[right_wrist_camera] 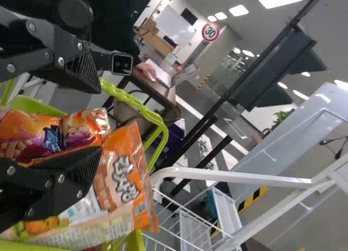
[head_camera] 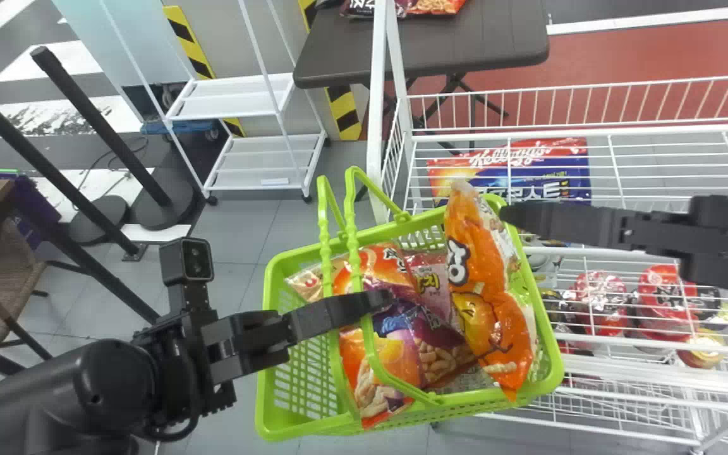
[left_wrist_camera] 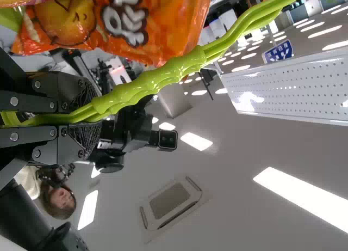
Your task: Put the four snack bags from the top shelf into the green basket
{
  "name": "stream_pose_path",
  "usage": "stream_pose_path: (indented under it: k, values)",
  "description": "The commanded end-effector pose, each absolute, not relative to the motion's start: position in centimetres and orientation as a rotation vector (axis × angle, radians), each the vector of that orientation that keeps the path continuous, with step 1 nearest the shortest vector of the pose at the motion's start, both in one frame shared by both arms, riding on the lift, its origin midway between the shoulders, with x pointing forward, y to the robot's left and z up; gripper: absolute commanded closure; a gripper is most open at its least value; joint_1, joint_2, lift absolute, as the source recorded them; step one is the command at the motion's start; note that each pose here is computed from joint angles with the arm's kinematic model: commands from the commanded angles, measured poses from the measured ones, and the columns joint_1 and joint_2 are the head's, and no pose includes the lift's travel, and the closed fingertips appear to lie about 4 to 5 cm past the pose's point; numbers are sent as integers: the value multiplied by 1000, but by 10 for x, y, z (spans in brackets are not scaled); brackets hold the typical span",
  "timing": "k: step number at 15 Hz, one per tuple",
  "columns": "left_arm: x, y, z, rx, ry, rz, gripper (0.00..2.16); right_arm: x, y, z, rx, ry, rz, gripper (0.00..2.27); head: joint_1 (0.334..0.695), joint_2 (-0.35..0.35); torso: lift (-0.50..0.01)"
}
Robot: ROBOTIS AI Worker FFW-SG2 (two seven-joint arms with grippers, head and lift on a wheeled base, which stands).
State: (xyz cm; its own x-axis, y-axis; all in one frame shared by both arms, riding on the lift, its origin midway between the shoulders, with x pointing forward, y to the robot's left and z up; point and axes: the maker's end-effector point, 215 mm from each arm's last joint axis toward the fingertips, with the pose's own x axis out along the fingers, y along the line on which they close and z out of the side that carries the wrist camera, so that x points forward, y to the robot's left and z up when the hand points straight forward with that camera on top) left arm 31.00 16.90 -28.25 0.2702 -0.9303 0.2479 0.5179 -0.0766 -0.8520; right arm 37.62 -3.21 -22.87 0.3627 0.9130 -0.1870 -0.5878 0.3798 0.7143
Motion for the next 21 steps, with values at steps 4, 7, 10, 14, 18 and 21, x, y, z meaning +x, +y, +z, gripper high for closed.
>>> stream_pose_path:
  k: [4, 7, 10, 14, 18, 21]
  values:
    - [303, 181, -289, -1111, 492, -1253, 2148, 404, -111, -339, 416, 804, 688, 63, 695, 174, 0]
    - [297, 204, -301, -1101, 483, -1179, 2148, 457, -167, -380, 215, 680, 397, 56, 695, 120, 0]
    - [291, 215, -307, -1100, 488, -1137, 2148, 508, -203, -360, 134, 405, 296, 60, 695, 52, 0]
    - [276, 217, -315, -1051, 517, -1110, 2148, 522, -250, -352, 53, 225, 203, 66, 695, -11, 0]
    - [269, 215, -314, -1028, 530, -1109, 2148, 512, -261, -358, 6, 158, 184, 70, 695, -53, 0]
    - [266, 214, -315, -1029, 536, -1109, 2148, 506, -262, -361, 11, 151, 180, 76, 695, -68, 0]
